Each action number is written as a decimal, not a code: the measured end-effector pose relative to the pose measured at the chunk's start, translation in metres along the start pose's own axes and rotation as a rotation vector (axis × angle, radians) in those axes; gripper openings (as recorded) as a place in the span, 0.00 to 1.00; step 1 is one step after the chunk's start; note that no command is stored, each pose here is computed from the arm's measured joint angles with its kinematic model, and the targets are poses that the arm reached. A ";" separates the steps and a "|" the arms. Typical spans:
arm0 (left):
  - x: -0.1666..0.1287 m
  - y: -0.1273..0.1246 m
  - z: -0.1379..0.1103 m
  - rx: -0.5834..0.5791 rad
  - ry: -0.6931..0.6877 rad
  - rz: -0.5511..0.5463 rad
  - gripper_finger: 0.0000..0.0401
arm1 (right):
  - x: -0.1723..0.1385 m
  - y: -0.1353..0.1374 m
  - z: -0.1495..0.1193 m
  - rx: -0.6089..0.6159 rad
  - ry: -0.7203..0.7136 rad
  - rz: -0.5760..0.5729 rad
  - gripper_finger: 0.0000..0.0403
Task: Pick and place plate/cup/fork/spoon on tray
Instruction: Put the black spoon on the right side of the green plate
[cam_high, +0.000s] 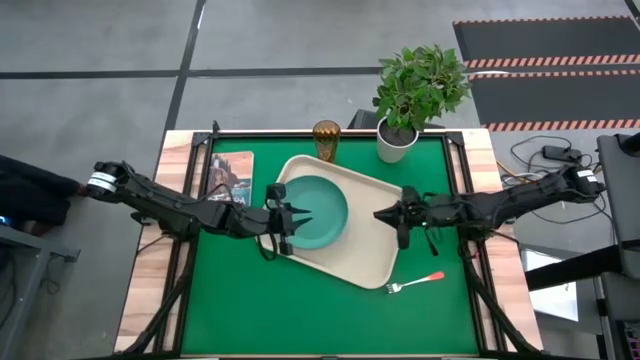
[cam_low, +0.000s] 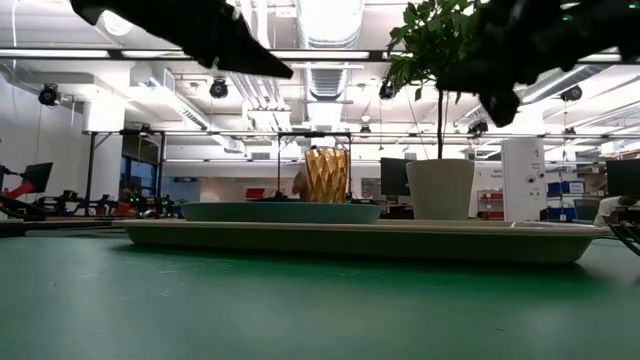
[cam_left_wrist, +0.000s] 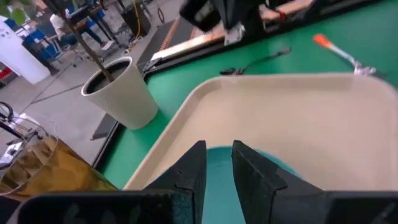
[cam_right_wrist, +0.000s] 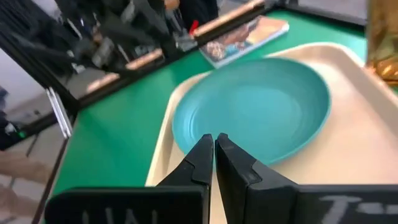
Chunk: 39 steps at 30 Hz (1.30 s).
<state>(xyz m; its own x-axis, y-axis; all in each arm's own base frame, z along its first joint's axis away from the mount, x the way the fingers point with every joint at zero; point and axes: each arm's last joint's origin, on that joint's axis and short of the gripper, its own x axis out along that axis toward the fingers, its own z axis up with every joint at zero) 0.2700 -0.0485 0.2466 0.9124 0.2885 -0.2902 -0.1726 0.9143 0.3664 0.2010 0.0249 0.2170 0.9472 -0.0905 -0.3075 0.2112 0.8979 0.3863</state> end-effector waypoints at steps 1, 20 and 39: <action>-0.002 0.001 0.002 -0.010 -0.010 0.000 0.15 | 0.004 0.001 0.000 -0.004 0.018 -0.001 0.02; -0.026 0.001 0.011 -0.112 -0.085 -0.041 0.15 | -0.002 -0.004 -0.011 0.200 0.818 -0.645 0.02; -0.025 0.001 0.011 -0.110 -0.087 -0.041 0.15 | -0.017 -0.036 -0.060 0.263 0.951 -0.883 0.02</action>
<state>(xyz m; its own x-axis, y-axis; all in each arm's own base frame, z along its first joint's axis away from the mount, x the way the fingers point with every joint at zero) 0.2509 -0.0585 0.2641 0.9475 0.2287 -0.2236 -0.1697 0.9520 0.2548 0.1632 0.0200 0.1564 -0.0458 -0.1653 -0.9852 0.8080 0.5738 -0.1338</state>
